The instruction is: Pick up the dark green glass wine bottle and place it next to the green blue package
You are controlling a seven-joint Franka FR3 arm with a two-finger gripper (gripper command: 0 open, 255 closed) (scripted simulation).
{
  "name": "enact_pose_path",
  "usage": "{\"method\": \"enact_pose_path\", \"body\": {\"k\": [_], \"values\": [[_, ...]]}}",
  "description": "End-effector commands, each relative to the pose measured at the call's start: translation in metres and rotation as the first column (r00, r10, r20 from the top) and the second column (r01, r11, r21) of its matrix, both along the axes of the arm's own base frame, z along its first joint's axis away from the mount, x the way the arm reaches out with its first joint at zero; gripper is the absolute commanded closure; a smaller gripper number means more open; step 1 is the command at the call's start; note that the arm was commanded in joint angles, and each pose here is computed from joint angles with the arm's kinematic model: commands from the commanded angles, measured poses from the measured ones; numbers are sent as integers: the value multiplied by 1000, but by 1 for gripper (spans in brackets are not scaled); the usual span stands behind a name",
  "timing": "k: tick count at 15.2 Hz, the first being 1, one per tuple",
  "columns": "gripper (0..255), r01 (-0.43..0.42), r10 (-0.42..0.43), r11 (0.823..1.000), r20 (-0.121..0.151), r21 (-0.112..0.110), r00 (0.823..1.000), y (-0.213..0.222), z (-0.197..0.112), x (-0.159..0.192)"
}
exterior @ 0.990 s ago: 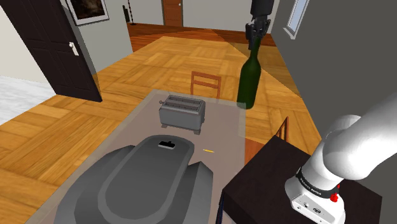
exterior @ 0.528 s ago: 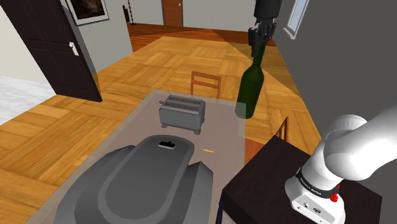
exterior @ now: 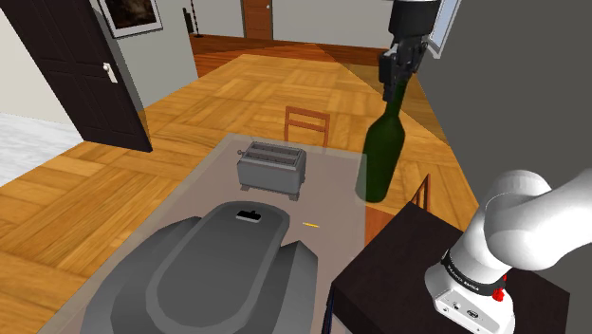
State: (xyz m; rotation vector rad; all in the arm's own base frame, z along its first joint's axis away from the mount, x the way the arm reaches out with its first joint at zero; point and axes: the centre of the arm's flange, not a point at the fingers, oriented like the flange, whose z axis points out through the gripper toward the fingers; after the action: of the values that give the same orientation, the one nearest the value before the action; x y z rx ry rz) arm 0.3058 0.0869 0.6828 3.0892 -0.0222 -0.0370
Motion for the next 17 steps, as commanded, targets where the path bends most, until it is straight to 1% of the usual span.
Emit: {"method": "enact_pose_path", "body": {"k": [1,17], "values": [[255,1,-1,1000,0,0,1000,23,-1,-15],[255,1,-1,1000,0,0,1000,186,0,-148]]}}
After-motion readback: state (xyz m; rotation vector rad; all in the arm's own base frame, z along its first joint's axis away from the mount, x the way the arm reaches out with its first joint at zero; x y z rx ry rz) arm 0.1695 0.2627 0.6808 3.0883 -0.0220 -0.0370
